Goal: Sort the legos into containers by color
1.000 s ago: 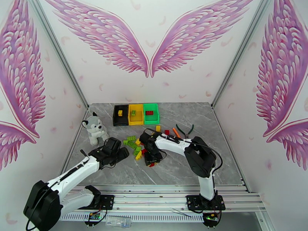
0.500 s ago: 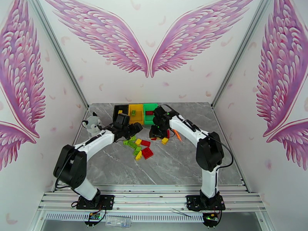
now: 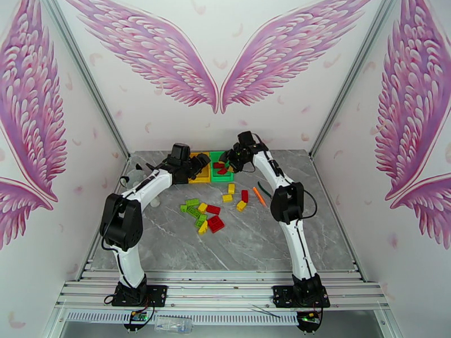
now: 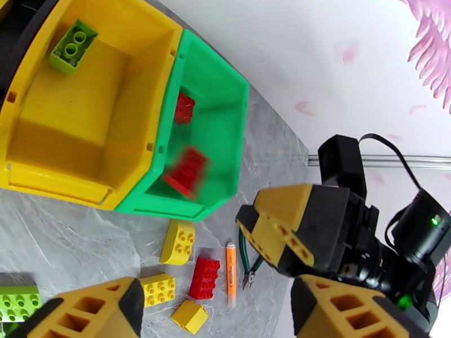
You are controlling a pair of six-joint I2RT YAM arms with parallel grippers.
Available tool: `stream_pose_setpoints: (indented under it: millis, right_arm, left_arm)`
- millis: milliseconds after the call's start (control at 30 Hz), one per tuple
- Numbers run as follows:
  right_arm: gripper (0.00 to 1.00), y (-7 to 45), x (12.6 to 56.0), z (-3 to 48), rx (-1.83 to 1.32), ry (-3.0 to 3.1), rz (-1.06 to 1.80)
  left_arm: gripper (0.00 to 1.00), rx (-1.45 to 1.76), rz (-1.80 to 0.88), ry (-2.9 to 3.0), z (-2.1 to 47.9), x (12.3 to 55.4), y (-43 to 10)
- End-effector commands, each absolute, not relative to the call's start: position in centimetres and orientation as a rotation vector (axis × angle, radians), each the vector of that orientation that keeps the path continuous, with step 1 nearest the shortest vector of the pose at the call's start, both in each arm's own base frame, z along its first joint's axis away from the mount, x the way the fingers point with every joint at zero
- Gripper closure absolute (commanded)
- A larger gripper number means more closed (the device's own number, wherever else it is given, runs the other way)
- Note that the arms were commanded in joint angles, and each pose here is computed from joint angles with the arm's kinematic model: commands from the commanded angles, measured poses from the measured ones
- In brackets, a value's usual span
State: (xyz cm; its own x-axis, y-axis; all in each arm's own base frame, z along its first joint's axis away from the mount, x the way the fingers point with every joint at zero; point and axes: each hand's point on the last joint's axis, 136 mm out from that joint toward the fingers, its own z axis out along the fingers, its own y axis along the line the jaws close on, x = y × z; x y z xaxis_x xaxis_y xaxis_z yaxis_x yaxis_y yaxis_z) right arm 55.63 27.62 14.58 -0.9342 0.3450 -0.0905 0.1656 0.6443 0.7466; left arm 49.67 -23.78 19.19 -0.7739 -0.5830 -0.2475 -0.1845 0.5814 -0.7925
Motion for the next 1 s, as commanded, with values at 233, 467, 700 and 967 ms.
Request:
stream_pose_setpoints:
  millis: [233,467,700,967]
  right_arm:
    - [0.35,28.6,52.0,17.7,0.250,2.626,1.176]
    - [0.29,27.4,44.6,17.4,0.087,2.711,1.028]
    - [0.24,26.1,34.5,12.2,-0.212,2.913,0.690]
    - [0.18,26.4,25.3,6.6,-0.529,3.031,0.353]
  left_arm:
    - [0.28,-0.549,-0.945,2.393,19.0,45.6,-22.5]
    - [0.28,-0.558,-0.737,2.466,16.6,40.0,-19.8]
    - [0.26,-0.676,-0.609,2.471,14.4,34.2,-16.0]
    - [0.25,-0.787,-0.567,2.448,12.7,29.0,-13.0]
